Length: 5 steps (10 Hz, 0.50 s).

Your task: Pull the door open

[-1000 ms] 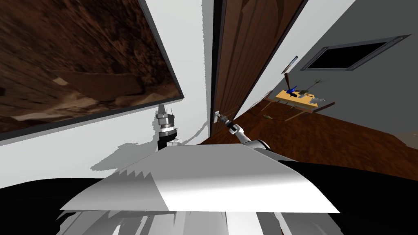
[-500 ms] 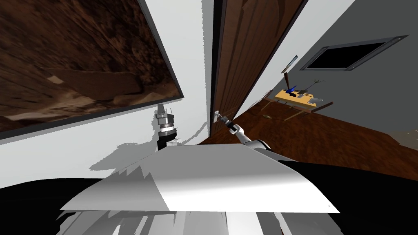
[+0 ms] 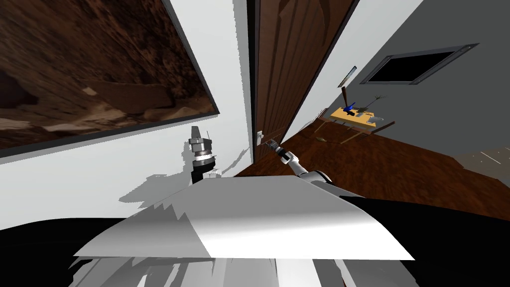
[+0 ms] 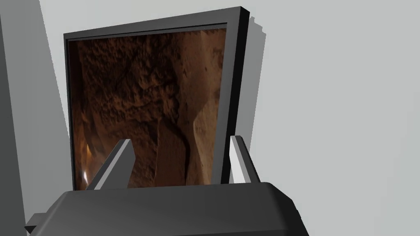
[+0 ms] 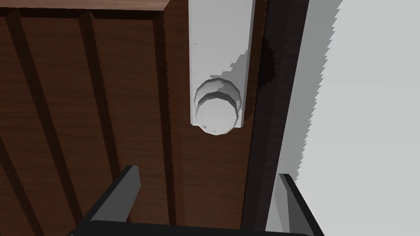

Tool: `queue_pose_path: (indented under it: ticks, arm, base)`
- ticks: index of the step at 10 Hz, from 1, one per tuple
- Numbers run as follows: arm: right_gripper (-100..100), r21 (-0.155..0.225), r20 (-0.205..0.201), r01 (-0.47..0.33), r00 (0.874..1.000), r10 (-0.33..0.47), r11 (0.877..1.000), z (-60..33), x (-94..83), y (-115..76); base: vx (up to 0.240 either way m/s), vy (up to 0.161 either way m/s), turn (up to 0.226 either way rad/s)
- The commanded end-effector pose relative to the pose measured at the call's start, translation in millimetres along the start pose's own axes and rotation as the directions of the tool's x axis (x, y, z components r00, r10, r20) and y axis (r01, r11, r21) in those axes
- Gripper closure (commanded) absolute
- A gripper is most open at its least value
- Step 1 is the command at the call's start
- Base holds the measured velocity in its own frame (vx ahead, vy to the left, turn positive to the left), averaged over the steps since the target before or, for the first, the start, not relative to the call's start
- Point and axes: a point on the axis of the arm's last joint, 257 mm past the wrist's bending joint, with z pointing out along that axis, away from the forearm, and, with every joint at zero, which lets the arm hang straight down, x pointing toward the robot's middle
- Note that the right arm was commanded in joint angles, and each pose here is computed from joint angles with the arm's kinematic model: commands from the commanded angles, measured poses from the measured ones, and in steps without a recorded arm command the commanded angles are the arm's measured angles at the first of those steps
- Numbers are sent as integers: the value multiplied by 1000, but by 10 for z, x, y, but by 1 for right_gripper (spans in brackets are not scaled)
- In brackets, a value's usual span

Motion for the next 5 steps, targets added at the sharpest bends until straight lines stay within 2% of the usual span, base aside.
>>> queue_pose_path:
  ticks: [1,2,5]
  arm:
    - [-100,0,0,0,1000,0,1000,0,0,0]
    - [-100,6,2,0,1000,0,1000,13,2,1]
    - [-100,15,5,0,1000,0,1000,37,1,5]
  base:
    - [-86,-44,-5]
    - [69,35,40]
    - [160,92,31]
